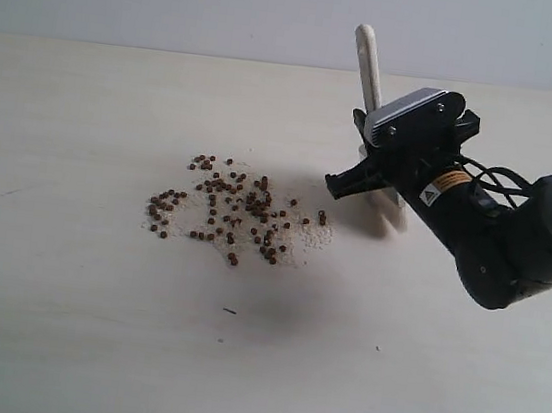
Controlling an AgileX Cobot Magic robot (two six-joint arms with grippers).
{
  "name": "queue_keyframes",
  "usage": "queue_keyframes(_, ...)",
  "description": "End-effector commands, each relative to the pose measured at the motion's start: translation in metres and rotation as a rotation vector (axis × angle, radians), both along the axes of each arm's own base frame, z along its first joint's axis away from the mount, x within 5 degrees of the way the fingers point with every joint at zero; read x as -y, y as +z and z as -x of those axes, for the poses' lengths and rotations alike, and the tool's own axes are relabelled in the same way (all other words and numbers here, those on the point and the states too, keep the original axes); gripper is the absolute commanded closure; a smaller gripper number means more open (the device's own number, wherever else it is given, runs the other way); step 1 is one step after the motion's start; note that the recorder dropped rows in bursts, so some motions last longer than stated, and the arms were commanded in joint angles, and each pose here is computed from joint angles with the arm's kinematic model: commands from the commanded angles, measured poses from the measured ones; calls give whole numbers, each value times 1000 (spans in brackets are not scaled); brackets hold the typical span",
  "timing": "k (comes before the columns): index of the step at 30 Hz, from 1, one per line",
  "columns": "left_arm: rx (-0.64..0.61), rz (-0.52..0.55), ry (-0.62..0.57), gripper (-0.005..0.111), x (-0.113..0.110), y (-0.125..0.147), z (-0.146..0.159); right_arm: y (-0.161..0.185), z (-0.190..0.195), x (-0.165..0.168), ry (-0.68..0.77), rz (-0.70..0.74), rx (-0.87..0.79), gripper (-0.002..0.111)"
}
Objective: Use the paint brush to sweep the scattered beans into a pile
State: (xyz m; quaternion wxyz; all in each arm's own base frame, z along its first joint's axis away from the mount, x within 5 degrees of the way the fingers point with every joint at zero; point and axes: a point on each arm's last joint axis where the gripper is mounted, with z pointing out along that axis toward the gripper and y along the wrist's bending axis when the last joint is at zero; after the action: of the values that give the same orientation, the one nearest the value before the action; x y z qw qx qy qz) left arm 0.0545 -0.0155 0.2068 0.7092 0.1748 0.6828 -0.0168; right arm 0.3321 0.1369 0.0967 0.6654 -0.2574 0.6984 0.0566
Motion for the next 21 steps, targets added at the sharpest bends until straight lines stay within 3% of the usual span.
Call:
queue_keyframes(1,0,1,1,107,0,-1,0,-7,-1,-3,6,-8,-13,108)
queue_keyframes(14,0,2,1,107,0,-1,0,-14,15,-34,146,35,-63,108)
queue_keyframes(19,0,2,1,107,0,-1,0,-12,10,-37,112,-175,-177,108)
queue_keyframes(21,0,0,1,107,0,-1,0,-14,7,-38,104,-156,-213,108)
